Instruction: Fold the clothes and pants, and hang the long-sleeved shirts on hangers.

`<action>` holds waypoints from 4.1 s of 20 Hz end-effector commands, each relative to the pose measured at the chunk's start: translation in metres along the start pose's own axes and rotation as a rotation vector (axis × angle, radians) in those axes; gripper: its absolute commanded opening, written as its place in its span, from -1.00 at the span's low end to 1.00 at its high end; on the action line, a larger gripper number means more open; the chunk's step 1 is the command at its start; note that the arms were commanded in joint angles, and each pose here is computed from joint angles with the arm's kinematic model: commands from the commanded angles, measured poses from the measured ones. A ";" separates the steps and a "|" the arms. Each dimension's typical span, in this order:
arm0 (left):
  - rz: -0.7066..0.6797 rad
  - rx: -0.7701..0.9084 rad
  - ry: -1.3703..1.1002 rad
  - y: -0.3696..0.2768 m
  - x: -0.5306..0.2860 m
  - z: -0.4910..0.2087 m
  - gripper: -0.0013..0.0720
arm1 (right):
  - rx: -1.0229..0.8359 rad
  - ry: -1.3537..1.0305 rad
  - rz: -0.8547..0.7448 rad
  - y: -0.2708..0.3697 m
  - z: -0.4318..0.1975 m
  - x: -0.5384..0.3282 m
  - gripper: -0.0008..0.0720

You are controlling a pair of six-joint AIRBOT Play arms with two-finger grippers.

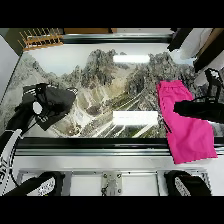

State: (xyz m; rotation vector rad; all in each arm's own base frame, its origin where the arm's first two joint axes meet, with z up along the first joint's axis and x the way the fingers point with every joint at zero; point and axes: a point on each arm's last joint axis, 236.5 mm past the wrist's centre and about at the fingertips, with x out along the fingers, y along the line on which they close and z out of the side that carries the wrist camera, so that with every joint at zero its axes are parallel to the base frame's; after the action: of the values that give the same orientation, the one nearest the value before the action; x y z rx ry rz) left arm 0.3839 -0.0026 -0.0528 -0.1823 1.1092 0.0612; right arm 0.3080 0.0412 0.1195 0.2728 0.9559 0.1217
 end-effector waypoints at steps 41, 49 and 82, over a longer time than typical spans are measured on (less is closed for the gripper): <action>-0.363 -0.004 0.420 -0.135 0.035 -0.129 -0.24 | 0.020 0.004 0.059 0.015 0.000 0.000 -0.92; -0.326 -0.075 0.041 -0.067 -0.041 0.028 -0.95 | 0.033 0.054 0.040 0.007 -0.004 0.017 -0.90; -0.294 -0.068 -0.188 -0.030 -0.101 0.112 -0.95 | -0.099 0.449 0.244 0.072 -0.062 0.187 -0.94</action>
State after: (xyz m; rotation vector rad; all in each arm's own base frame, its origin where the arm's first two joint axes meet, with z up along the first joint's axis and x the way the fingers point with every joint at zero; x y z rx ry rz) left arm 0.4289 -0.0192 0.0411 -0.4125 1.0005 -0.1524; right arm 0.3550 0.1725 -0.0878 0.3609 1.4387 0.4390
